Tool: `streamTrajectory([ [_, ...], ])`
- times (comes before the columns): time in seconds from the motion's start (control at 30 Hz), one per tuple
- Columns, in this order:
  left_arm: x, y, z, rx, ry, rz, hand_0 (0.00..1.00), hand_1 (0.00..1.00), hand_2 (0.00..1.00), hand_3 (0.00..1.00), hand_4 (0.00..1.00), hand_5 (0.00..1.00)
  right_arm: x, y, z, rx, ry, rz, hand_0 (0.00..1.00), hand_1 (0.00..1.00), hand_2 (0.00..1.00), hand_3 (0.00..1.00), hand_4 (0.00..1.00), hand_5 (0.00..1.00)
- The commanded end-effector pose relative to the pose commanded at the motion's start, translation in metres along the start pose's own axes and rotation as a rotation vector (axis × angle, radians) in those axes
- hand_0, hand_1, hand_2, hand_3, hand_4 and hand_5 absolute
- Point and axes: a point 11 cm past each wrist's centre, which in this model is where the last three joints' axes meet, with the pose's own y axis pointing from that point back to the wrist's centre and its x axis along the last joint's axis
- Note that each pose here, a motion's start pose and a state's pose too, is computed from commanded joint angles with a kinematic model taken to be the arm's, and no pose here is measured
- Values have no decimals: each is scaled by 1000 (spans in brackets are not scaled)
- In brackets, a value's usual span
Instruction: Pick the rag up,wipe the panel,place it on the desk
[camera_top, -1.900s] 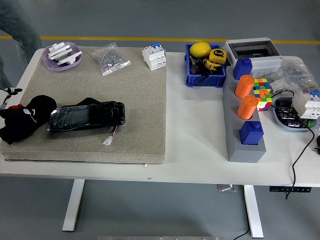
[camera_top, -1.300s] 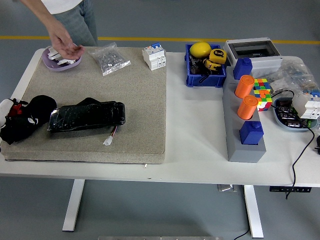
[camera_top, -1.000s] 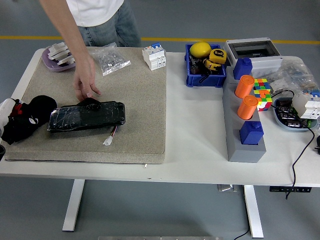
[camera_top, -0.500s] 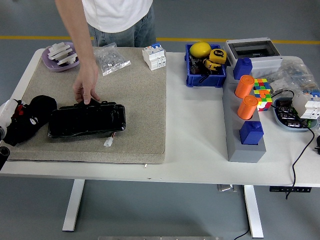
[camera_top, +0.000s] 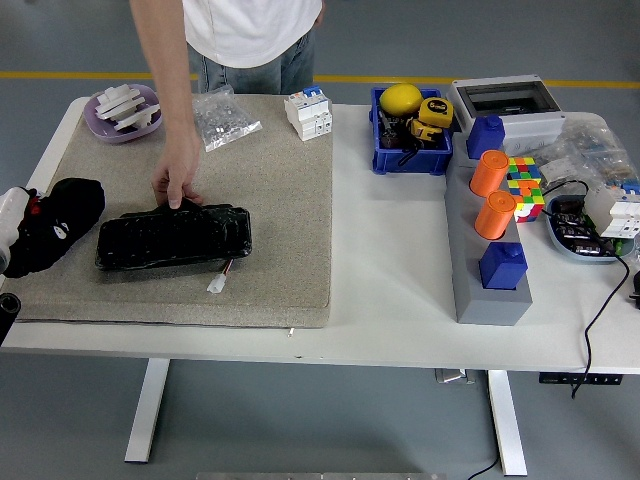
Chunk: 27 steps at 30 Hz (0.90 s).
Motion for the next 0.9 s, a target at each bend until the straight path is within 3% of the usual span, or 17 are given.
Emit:
streamTrajectory([
  [0.43, -3, 42, 26, -11, 35, 30, 227, 228, 533, 530, 264, 2, 1, 0, 1, 0, -8, 1, 739, 511, 652, 603, 998, 598],
  [0.9, -29, 52, 36, -40, 147, 0, 226, 216, 533, 527, 254, 2, 3, 0, 1, 1, -10, 5, 739, 511, 652, 604, 998, 598],
])
